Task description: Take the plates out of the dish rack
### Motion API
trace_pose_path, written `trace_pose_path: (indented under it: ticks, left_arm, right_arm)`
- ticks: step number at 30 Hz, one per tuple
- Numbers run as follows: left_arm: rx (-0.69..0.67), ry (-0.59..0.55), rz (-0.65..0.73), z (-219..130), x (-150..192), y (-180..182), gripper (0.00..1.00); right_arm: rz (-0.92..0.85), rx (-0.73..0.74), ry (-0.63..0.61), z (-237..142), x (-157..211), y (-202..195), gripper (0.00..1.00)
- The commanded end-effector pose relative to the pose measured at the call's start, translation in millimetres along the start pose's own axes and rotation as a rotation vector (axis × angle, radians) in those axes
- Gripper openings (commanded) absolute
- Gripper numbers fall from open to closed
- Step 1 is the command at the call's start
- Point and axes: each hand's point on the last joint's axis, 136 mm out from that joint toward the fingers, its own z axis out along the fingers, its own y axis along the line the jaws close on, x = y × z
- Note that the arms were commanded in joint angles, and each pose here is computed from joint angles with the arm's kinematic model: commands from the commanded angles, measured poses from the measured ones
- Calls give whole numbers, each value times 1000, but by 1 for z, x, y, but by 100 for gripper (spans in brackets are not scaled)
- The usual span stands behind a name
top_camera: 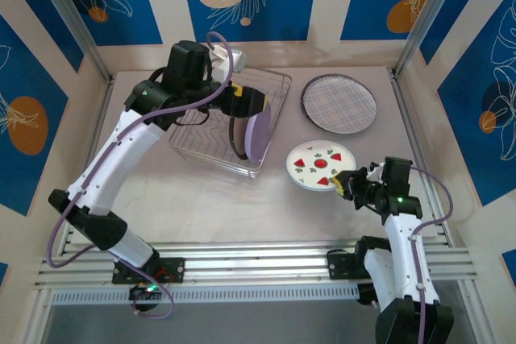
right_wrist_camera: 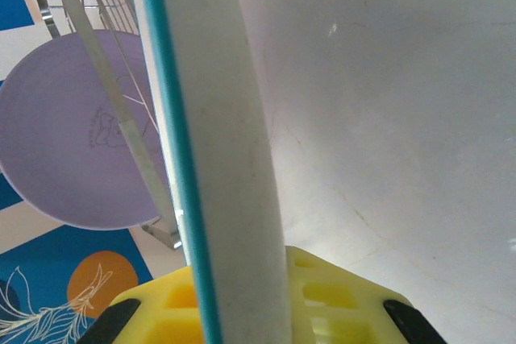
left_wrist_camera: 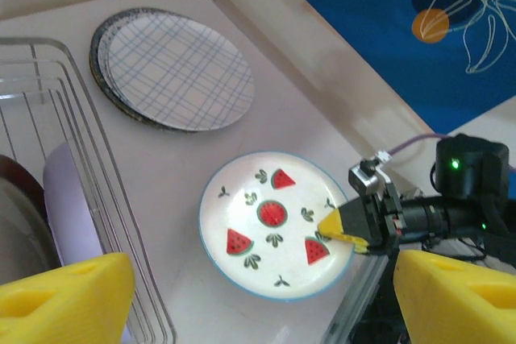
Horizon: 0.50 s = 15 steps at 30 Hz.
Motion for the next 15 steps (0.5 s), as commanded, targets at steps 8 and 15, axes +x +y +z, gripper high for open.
trace_pose_path:
  ticks: [8, 15]
  left_arm:
    - [-36, -13, 61, -31, 18, -7, 84]
    - [-33, -19, 59, -33, 21, -8, 84]
  right_arm:
    - [-139, -97, -21, 16, -16, 7, 0]
    - [-123, -60, -1, 25, -15, -10, 0]
